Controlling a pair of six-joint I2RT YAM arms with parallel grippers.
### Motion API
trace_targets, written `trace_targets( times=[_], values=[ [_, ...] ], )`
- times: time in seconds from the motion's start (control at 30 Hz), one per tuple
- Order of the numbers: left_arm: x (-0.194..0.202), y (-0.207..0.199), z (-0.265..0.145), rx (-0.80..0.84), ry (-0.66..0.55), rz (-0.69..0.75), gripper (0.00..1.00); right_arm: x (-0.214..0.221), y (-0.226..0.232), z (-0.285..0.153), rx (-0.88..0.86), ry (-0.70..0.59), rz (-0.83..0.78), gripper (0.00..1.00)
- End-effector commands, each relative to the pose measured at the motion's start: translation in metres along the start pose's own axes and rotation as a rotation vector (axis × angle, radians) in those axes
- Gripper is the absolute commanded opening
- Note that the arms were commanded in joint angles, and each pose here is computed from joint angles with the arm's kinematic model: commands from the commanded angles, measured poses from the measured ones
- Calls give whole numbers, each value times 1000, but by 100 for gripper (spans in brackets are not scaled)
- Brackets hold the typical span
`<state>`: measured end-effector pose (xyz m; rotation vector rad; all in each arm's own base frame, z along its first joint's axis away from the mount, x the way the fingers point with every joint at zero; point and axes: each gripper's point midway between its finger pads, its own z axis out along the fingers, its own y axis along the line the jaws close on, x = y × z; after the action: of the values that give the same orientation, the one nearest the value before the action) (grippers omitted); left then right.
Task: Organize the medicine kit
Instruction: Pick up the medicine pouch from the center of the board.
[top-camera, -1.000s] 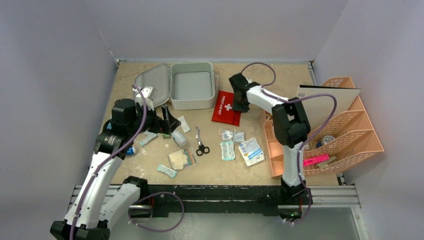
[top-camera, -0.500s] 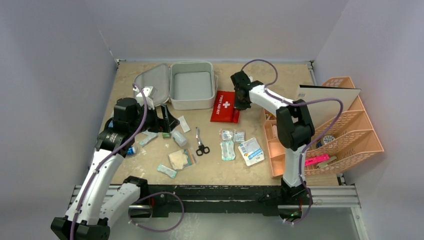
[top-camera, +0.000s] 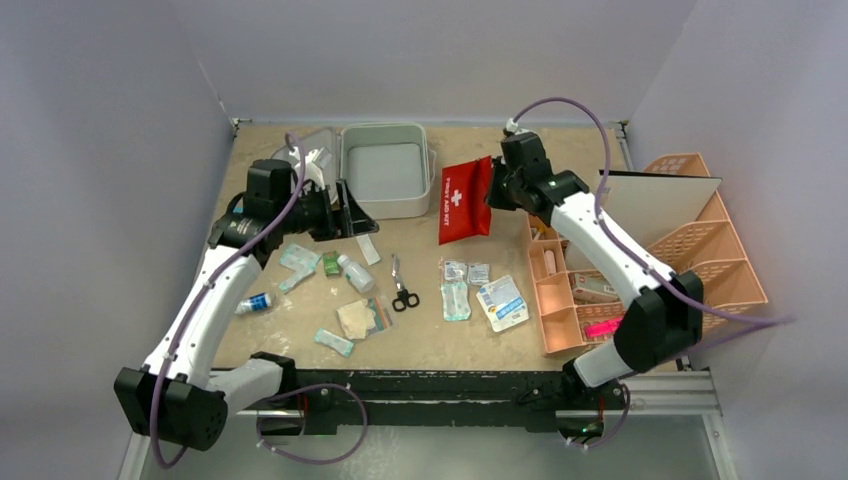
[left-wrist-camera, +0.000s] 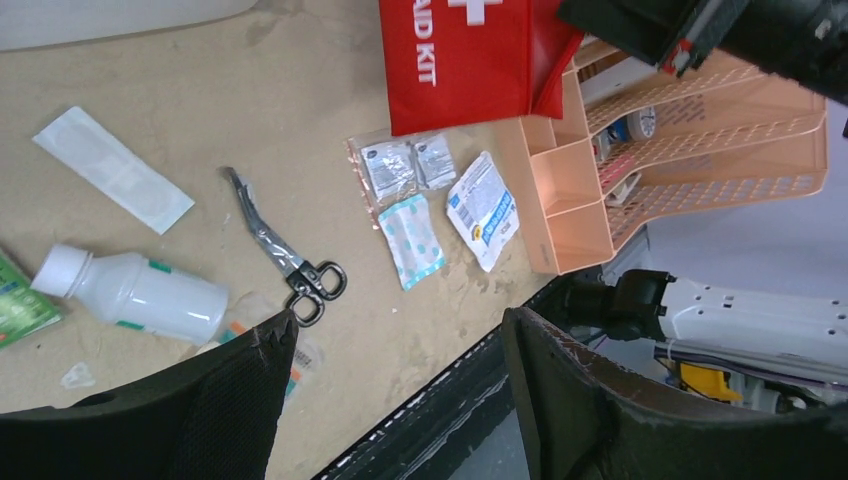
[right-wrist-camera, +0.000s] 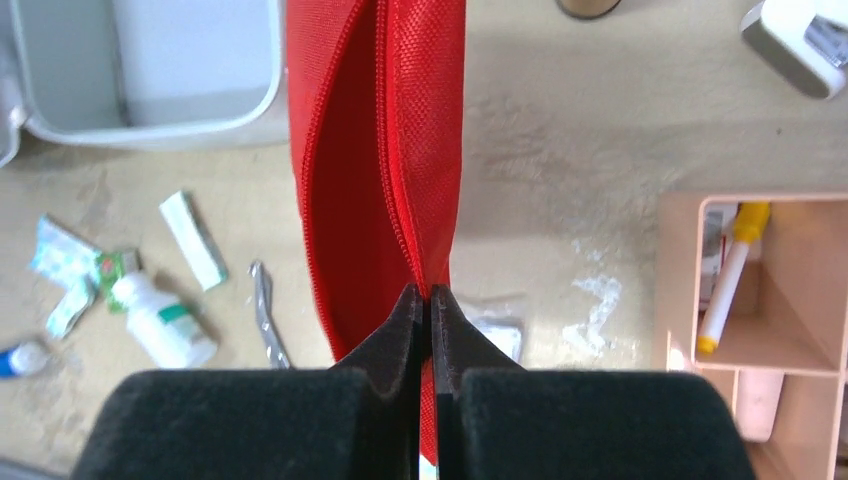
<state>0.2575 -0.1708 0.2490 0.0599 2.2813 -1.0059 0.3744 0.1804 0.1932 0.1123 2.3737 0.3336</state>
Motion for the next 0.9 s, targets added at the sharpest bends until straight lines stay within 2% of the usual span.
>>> trace_targets(
  times=[0.0, 0.23, 0.43, 0.67, 0.73, 0.87],
  values=[
    [-18, -22, 3, 89, 5, -9, 73, 15, 13, -36, -128, 15, 9, 0],
    [-1, -18, 13, 132, 124, 3, 73, 52, 19, -72, -233, 87, 44, 0],
    [20, 8, 17, 24, 197, -19, 74, 63, 7, -92, -204, 100, 20, 0],
    [54, 77, 4, -370, 274, -135, 75, 67, 9, -104, -252, 72, 27, 0],
    [59, 90, -6, -487, 255, -203, 76, 67, 10, -105, -265, 64, 23, 0],
    [72, 102, -21, -616, 175, -369, 78, 70, 11, -106, -281, 68, 2, 0]
  ],
)
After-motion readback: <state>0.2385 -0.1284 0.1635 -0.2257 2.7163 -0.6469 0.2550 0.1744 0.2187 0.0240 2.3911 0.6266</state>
